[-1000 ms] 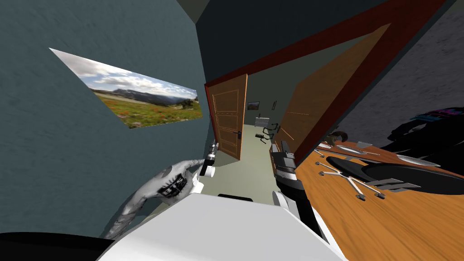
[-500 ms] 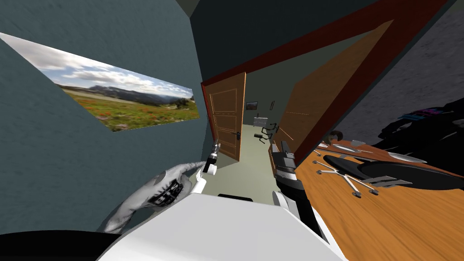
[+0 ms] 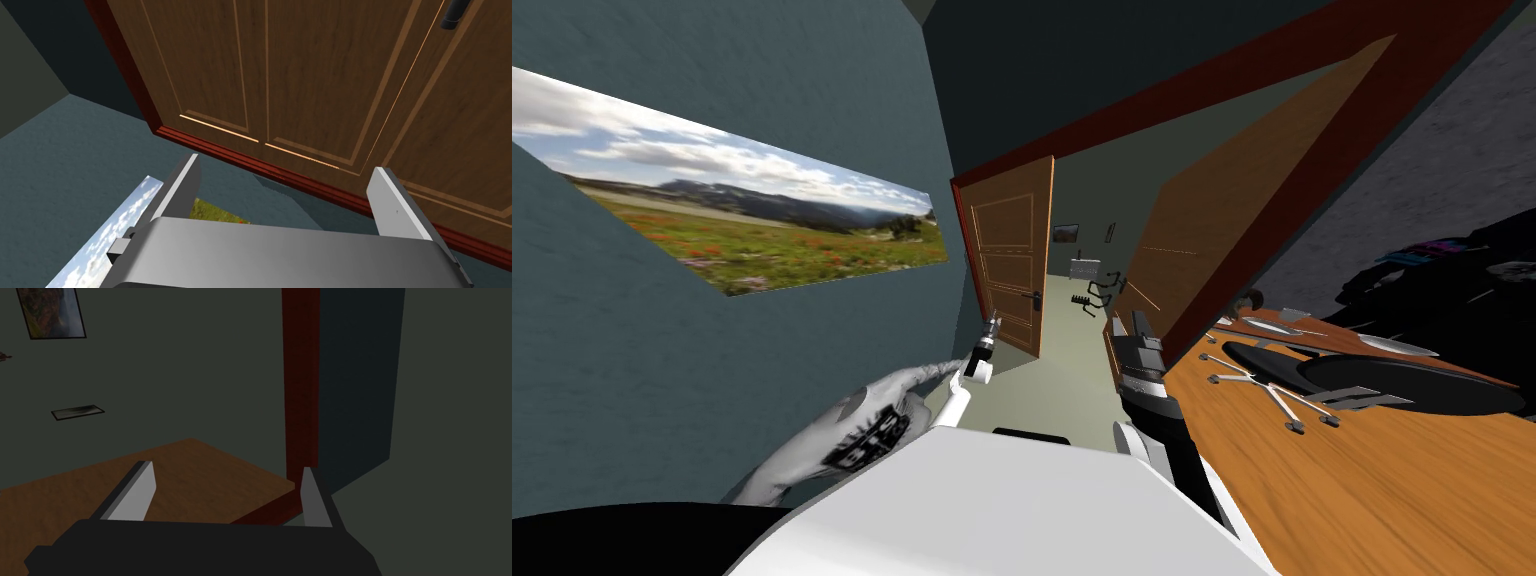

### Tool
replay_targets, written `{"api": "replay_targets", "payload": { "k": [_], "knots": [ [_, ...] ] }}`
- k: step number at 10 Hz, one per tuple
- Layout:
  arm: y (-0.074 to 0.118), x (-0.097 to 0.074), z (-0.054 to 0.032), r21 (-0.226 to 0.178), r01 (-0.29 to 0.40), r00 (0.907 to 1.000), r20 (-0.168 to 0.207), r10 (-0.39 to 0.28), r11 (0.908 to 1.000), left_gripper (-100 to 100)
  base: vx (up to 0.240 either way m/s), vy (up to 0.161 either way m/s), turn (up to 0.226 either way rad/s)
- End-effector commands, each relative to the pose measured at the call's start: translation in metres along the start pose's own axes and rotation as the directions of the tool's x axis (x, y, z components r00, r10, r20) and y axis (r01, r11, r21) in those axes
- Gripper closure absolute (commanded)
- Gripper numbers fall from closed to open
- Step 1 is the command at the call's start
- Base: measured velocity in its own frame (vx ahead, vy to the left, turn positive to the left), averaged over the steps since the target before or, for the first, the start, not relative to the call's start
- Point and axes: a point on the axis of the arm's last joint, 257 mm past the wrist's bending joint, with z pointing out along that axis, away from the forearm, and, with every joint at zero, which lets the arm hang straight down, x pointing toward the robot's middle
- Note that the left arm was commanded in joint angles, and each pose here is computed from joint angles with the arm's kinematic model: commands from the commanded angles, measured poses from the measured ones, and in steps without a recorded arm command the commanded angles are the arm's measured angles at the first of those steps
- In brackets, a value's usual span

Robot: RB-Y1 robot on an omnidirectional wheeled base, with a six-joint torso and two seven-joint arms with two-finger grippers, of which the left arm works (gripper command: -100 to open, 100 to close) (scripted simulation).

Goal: Push the door open

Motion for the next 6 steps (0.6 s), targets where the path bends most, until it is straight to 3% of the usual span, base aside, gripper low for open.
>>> {"api": "replay_targets", "payload": {
  "k": [1,6],
  "knots": [
    [0.012,0.005,0.0031,-0.026,-0.002,1.0000,-0.008,0.001,0.9997,-100,0.079,0.009,-0.074],
    [0.050,0.018,0.0150,-0.109,-0.009,0.9994,-0.034,0.006,0.9940,-100,0.095,0.025,-0.068]
  ]
}}
